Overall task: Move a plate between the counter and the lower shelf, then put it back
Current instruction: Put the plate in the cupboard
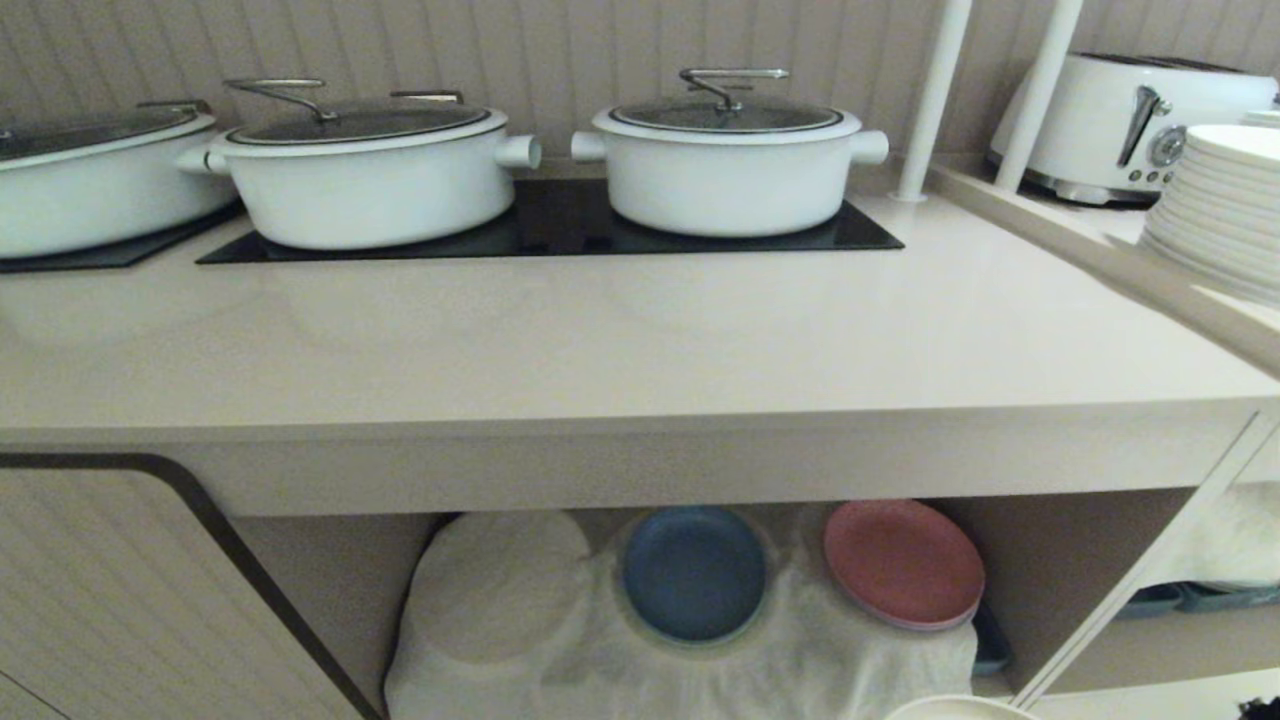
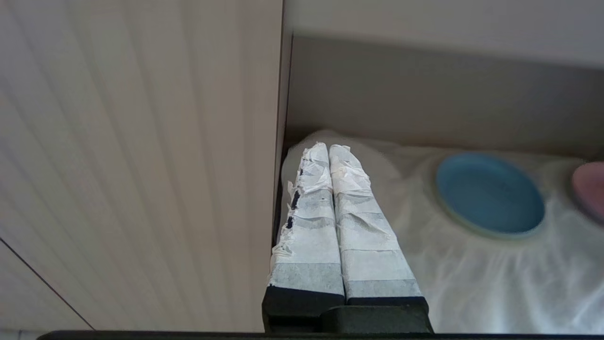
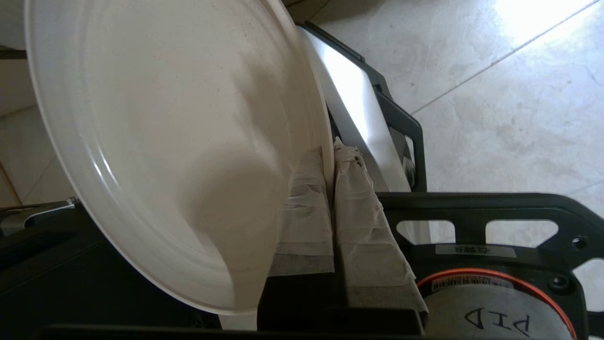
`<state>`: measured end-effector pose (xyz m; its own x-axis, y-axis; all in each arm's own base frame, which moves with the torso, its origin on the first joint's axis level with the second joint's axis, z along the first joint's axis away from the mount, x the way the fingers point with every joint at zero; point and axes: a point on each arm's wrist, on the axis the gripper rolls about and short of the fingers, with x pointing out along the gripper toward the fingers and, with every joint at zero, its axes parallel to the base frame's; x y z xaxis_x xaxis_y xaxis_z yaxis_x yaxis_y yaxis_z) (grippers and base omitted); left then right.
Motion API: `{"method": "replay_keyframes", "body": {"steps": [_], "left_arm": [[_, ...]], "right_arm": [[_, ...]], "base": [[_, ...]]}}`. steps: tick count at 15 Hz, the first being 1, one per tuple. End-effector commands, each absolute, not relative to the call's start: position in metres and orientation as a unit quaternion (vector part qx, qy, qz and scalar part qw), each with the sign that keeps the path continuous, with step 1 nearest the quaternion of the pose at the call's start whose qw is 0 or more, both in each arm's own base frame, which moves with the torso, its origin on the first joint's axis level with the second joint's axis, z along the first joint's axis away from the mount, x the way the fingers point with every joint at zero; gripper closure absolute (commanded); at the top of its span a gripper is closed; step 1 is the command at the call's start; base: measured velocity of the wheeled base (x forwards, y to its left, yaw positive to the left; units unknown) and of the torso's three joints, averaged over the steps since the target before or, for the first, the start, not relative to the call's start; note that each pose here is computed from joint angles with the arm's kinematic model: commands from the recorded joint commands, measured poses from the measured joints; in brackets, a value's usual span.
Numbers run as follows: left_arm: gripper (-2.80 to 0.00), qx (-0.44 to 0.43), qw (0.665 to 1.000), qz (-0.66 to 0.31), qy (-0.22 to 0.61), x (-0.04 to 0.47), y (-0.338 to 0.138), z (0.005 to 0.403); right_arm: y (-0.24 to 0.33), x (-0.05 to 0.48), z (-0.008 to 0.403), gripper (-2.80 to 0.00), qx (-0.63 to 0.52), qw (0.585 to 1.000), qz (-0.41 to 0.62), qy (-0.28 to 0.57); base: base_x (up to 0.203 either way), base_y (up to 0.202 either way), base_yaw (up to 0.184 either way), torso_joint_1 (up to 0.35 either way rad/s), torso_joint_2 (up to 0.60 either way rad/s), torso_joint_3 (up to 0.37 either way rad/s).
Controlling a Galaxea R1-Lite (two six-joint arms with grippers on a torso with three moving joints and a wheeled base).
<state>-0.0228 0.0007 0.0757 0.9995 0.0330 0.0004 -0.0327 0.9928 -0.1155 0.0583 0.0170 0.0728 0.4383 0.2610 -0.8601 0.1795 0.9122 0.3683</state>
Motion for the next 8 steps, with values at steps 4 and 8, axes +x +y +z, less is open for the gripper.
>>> {"method": "replay_keyframes", "body": {"steps": [4, 8], "left_arm": [[0.00, -0.058, 0.998, 0.017, -0.002, -0.0229, 0.0008, 0.0759], [0.00, -0.058, 0.998, 0.017, -0.001, -0.0228, 0.0008, 0.0755]], "right_arm": [[0.0172, 0.0586, 0.0725, 0.00, 0.209, 0.821, 0.024, 0.531], [0.0172, 0.0587, 0.0723, 0.00, 0.209, 0.820, 0.024, 0.532]], "base": [[0.000, 0.000, 0.000, -0.246, 0.49, 0.234], [0.000, 0.000, 0.000, -0.239, 0.47, 0.223]]}}
